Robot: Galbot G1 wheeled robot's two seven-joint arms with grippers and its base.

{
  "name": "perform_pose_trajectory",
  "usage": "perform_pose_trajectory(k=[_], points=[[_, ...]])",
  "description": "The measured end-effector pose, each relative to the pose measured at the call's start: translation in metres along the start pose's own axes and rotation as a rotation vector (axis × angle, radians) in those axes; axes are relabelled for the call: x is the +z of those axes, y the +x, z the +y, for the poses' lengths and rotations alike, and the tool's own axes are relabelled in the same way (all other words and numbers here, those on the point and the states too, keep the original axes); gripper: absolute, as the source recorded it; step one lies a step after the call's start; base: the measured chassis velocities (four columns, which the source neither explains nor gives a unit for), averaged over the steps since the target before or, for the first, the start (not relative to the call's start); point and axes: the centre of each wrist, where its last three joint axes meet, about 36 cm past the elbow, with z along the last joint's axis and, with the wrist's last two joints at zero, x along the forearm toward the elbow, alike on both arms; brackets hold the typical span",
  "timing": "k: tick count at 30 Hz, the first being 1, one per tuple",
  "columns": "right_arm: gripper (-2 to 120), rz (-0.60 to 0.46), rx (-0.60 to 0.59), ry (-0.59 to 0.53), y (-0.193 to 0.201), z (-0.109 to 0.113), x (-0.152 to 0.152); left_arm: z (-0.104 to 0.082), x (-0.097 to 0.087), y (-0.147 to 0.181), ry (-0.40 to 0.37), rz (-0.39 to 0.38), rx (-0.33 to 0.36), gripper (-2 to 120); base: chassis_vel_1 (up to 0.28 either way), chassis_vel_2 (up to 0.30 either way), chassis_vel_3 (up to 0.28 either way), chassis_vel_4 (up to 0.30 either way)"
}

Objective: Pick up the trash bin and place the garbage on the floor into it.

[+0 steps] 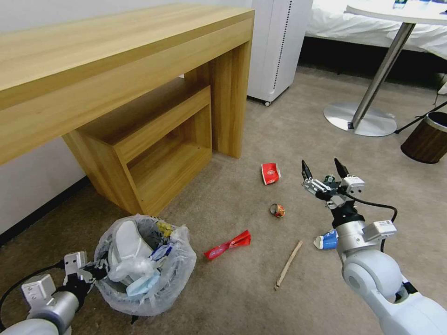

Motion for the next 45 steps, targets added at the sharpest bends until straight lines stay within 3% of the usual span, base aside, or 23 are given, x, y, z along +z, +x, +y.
perform_pose_trajectory(k=[38,41,45], points=[[100,0.028,0.018,-0.002,-0.002,0.0,0.016,-0.002,0.006,-0.004,0.007,0.0,0.009,0,-0.007,0.007,0.006,-0.006],[100,0.045,0.033,-0.011,-0.005,0.002,0.018,-0.002,0.006,-0.005,0.009,-0.002,0.01,0,-0.01,0.025,0.013,-0.019],[100,0.155,0.089,-0.094,-0.014,0.01,0.016,-0.002,0.006,-0.006,0.011,-0.003,0.009,0,-0.004,0.011,0.013,-0.006]])
